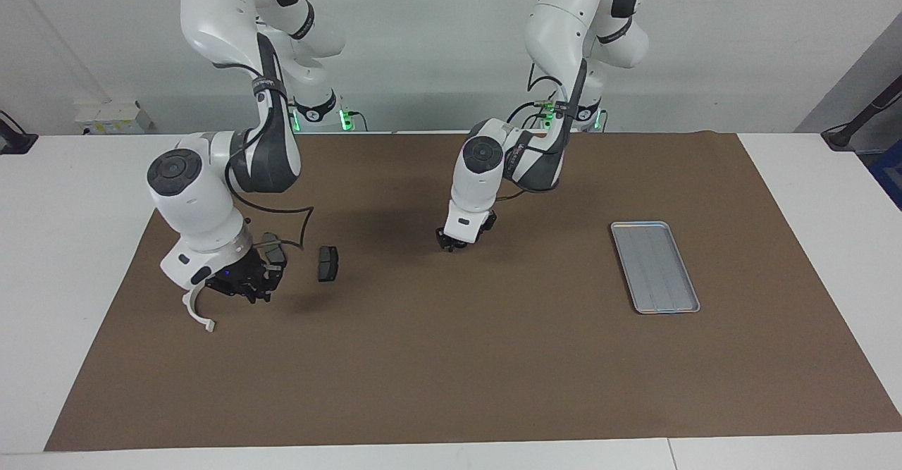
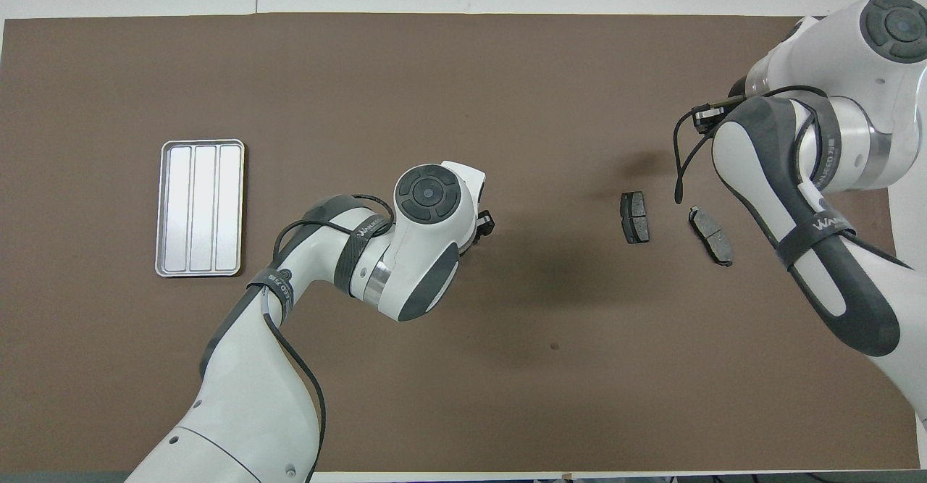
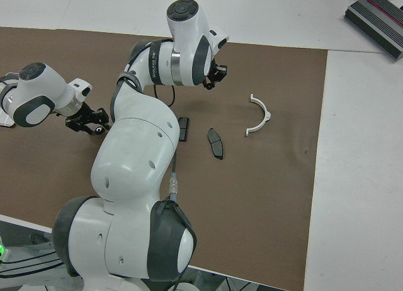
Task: Pick bearing gear from pile to tray
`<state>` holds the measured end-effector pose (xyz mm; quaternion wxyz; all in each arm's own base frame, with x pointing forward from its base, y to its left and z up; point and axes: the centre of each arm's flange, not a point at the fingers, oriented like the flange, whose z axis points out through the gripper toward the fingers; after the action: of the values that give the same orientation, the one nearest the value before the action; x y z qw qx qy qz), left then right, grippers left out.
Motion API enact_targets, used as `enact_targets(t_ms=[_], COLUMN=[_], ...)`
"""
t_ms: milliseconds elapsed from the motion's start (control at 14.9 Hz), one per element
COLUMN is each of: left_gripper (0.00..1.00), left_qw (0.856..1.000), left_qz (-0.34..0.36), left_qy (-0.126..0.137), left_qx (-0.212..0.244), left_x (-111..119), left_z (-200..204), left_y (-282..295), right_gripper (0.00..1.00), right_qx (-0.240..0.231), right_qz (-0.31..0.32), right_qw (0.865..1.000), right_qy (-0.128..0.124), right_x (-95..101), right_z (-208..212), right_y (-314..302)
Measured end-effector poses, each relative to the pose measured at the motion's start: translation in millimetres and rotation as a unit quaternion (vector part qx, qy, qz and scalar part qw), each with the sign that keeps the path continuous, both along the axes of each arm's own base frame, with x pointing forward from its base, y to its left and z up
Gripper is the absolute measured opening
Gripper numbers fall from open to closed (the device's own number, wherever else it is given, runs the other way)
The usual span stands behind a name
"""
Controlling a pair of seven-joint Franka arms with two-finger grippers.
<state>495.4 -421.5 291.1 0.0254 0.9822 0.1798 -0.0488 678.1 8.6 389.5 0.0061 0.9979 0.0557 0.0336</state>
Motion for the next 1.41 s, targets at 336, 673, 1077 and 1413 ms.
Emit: enact_targets(t_ms=[336,673,1077,1413], left_gripper=[0.34,0.34,0.34,0.34], left_qw=[1.000,1.000,0.999,0.999], left_qz=[0.002,0.010,0.015,-0.038], left_qy=[-0.002,0.022,0.026,0.032], left_qx=[-0.001,0.019,0.011,-0.007], left_x=[-0.7,3.6,47.8,63.9], left_z=[4.4,7.8,70.7,98.6], left_y=[2.5,13.5,107.1,229.4], right_gripper=[0.23,0.23,0.23,0.23], right_qx=[0.000,0.000,0.012,0.027], right_qz=[0.000,-0.002,-0.042,-0.125], right_qw=[1.000,1.000,0.999,0.992], right_qy=[0.001,0.002,0.002,0.003], right_x=[-0.3,-0.5,-3.7,-38.8], right_z=[-0.9,-1.9,-1.5,3.1], right_y=[-0.2,-2.8,58.4,215.0])
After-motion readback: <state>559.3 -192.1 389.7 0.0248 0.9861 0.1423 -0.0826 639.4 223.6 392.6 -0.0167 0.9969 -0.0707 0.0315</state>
